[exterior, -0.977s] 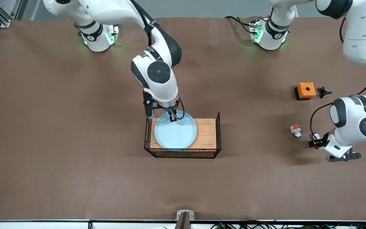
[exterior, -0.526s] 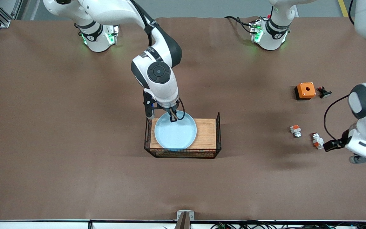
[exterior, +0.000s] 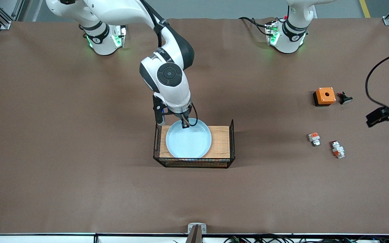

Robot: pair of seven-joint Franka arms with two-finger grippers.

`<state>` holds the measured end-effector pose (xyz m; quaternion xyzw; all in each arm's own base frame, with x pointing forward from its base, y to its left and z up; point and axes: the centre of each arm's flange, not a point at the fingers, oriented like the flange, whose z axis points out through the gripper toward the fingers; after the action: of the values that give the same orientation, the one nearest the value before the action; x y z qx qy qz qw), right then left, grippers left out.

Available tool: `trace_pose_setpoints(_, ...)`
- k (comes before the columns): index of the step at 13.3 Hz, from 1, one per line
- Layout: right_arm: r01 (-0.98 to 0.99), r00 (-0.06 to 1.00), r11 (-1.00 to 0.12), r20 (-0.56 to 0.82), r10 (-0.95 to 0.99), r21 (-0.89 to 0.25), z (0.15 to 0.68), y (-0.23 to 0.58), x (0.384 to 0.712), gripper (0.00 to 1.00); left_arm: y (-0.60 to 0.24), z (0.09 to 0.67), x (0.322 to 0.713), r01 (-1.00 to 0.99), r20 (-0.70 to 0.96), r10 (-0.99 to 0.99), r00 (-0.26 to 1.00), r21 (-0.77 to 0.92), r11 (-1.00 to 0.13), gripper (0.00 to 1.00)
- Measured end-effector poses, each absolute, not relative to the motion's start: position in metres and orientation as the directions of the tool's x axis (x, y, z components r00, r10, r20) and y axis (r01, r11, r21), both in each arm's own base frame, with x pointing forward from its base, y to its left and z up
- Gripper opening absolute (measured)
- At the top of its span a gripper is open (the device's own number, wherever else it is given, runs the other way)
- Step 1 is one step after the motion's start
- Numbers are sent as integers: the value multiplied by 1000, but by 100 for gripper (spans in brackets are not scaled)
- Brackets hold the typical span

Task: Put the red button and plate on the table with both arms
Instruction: 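Lift the plate out with the right gripper while the left gripper withdraws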

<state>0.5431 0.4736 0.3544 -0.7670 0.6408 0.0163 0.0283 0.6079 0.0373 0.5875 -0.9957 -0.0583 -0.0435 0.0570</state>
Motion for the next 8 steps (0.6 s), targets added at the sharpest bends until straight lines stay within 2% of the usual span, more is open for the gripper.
trace_pose_setpoints(5,-984,176,-174,-65,-982,-23,361,475,544,4,9,631,595,88,75,81,994,-92,-992,100)
trace_pose_setpoints(8,-984,177,-178,-48,-983,16,399,471,543,4,2,656,575,89,66,86,994,-39,-995,100)
